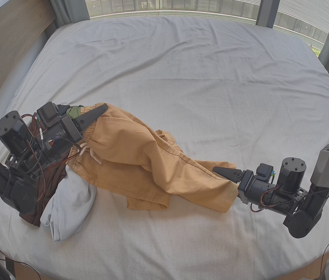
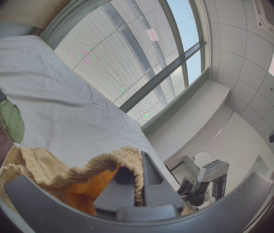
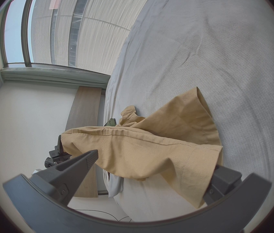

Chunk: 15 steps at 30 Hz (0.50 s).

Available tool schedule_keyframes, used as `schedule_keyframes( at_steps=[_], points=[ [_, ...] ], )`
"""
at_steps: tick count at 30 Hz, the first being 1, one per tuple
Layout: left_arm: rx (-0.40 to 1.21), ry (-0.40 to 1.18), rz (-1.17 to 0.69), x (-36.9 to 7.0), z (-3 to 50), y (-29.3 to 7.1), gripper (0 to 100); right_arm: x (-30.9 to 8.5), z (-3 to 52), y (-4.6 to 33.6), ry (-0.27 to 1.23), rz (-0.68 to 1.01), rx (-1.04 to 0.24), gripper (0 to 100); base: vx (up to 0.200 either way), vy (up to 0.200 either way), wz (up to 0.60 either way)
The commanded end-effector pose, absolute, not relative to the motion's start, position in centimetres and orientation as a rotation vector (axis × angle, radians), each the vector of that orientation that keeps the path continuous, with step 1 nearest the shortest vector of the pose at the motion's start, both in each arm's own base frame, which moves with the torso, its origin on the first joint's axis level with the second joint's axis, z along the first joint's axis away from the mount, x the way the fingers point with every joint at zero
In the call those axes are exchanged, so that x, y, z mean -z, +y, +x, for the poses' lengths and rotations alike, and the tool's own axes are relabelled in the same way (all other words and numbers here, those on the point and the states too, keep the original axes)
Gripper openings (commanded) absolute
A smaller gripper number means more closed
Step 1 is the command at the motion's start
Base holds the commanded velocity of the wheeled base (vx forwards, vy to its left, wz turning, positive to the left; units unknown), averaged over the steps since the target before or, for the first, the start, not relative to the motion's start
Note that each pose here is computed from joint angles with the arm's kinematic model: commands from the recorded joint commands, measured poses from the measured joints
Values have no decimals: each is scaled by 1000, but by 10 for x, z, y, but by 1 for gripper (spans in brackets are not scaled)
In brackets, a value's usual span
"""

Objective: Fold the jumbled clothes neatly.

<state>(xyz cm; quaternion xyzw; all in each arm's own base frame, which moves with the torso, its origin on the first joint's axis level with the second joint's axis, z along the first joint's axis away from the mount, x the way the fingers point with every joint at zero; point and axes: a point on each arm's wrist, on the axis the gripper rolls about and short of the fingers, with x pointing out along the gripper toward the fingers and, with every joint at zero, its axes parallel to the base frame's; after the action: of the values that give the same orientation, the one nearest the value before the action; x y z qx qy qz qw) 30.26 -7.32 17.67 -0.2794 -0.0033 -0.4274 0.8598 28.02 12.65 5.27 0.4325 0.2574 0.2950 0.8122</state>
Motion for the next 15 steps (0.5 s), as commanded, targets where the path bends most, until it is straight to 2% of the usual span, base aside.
schedule_keyframes(
  at_steps=[1, 9, 10, 15],
  points=[
    [897, -5, -587, -176, 303, -73, 0, -54, 282, 126, 544, 935, -625, 100, 0, 0, 0],
    [896, -7, -587, -177, 303, -73, 0, -54, 285, 126, 546, 967, -618, 100, 0, 0, 0],
    [894, -6, -587, -176, 303, -73, 0, -54, 285, 126, 544, 967, -617, 0, 0, 0, 0],
    [896, -7, -587, -177, 303, -73, 0, -54, 286, 125, 546, 973, -616, 0, 0, 0, 0]
  ],
)
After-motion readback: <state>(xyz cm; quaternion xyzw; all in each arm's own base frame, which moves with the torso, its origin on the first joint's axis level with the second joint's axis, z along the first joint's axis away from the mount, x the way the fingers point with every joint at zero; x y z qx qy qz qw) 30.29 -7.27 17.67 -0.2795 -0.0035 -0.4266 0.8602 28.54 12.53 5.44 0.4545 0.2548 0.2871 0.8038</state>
